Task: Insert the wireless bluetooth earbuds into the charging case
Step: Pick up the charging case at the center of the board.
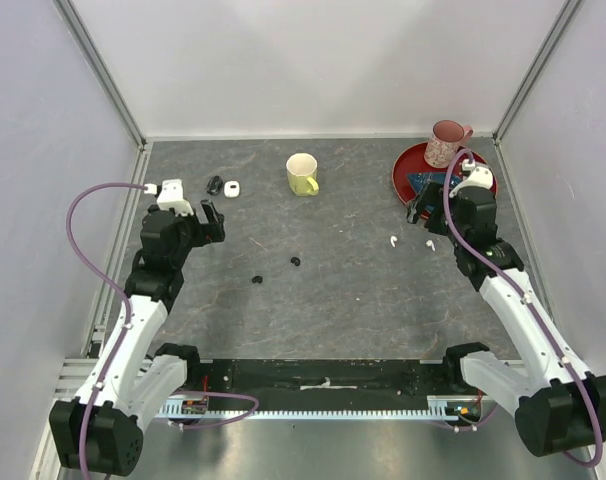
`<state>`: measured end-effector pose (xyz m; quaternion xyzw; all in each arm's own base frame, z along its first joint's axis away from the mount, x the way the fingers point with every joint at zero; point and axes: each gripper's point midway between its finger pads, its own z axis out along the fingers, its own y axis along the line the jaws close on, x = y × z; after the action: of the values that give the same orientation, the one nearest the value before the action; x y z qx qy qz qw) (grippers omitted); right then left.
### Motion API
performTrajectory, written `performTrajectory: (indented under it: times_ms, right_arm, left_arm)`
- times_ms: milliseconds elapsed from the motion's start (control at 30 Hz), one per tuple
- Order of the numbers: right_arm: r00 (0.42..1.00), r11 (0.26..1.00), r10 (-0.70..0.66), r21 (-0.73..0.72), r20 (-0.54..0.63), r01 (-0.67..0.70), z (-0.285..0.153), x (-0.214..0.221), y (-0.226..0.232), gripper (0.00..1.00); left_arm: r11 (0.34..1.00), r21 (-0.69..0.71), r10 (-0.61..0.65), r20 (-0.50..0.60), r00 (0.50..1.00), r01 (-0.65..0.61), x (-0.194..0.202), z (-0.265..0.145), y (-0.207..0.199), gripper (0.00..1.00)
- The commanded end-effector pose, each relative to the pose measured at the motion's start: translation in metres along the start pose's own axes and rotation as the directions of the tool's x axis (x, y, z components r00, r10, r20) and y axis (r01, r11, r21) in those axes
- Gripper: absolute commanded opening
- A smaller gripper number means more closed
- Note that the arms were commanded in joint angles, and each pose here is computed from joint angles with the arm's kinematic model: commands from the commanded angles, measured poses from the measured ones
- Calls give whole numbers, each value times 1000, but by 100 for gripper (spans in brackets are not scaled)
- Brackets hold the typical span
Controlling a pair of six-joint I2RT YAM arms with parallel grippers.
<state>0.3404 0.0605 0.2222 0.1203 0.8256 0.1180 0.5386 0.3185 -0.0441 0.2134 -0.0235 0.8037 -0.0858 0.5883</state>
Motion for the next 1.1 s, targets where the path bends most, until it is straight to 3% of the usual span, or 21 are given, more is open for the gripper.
performTrajectory:
  times_ms: [0, 133, 267, 400, 467, 500, 533, 600, 700, 900, 1067]
  right_arm:
    - [997, 998, 67, -7, -45, -67, -21, 4, 4, 98]
    - [997, 998, 41, 46, 62, -44, -22, -25, -3, 98]
    - [994, 986, 100, 127, 54, -106, -13, -23, -14, 98]
    - [992, 992, 127, 12, -9, -127, -21, -13, 7, 98]
    - [986, 985, 170, -25, 2, -169, -30, -12, 13, 98]
    - [991, 983, 131, -125, -36, -135, -35, -5, 28, 98]
    - [993, 967, 121, -225, -1, -119, -41, -14, 44, 98]
    - [992, 946, 120, -300, -23, -122, -42, -1, 53, 98]
    - [982, 926, 183, -326, -51, -189, -44, -1, 61, 98]
    - [979, 922, 100, -352, -179, -159, -51, 21, 66, 98]
    - [986, 935, 25, -346, -167, -83, -63, 30, 56, 98]
  left_arm:
    - [970, -242, -18, 53, 998, 31, 5, 1, 44, 99]
    - [963, -266, -17, 55, 998, 31, 17, -3, 51, 99]
    - [975, -218, -26, 76, 997, 42, -7, -7, 39, 99]
    - [983, -177, -33, 19, 999, 36, -10, -17, 29, 99]
    - [960, -242, -146, 5, 989, 143, 7, -19, 37, 100]
    - [946, -267, -190, -1, 982, 183, 12, -20, 39, 100]
    - [941, -272, -212, -15, 977, 200, 16, -21, 38, 100]
    - [971, -184, -162, -36, 986, 153, 8, -22, 24, 100]
    - [962, -208, -194, -56, 979, 178, 18, -24, 27, 100]
    - [980, -133, -165, -102, 981, 150, 25, -22, 14, 100]
    - [990, -85, -127, -151, 980, 115, 31, -18, 7, 100]
